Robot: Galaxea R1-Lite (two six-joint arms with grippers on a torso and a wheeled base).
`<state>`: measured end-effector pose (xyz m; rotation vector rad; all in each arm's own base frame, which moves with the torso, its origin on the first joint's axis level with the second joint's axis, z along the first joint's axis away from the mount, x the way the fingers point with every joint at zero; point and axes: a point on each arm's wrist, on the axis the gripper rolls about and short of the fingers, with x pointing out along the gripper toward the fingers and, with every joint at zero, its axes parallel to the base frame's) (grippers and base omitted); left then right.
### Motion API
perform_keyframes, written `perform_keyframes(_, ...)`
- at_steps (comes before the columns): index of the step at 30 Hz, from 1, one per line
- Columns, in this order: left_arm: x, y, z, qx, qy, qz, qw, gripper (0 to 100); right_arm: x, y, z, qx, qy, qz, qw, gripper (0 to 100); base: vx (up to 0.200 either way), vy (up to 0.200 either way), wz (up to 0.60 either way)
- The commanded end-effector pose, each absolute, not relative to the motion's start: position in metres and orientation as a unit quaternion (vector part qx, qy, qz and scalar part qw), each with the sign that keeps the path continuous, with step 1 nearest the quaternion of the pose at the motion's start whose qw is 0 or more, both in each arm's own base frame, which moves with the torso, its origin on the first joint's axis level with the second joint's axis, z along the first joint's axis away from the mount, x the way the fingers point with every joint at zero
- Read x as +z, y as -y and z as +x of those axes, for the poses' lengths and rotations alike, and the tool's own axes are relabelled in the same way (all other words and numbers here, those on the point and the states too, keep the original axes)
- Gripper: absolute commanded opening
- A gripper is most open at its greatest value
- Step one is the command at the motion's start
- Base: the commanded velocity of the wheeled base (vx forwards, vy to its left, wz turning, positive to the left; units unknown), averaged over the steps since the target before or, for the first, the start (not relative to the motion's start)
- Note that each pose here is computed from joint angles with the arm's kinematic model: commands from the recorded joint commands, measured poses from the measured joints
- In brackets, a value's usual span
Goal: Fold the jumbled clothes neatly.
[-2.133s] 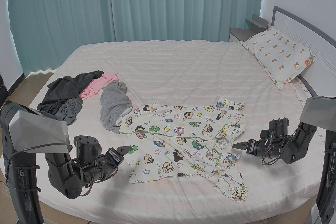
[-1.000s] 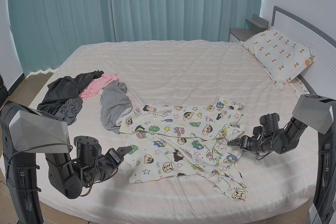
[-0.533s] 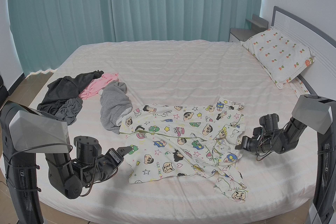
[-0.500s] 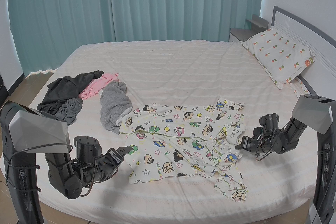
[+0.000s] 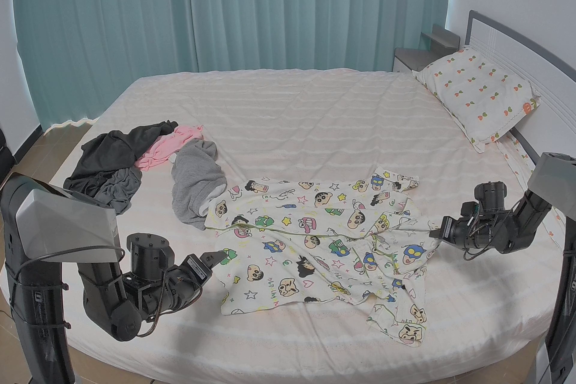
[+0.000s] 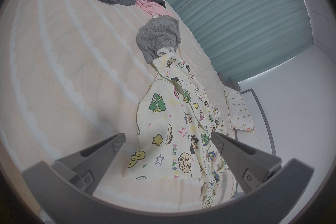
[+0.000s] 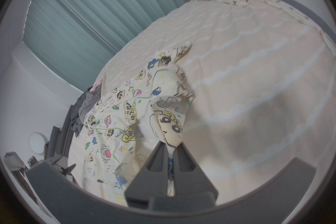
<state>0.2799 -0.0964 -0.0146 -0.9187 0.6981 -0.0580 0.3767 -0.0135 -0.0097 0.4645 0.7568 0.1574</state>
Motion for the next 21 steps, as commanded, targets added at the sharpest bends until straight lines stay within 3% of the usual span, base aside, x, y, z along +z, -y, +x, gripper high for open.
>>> perform_keyframes(1,-0.016,0.097,0.281,-0.027,-0.330,-0.434,0.838,100,-0.007,0.032,0.377,0.061,-0.353,0.214,0.909,0,0.000,0.000,0.00)
perform_keyframes(21,-0.024,0.103,0.276,-0.034,-0.344,-0.400,0.849,100,-0.019,0.078,0.389,0.023,-0.339,0.196,0.920,0,0.000,0.000,0.00)
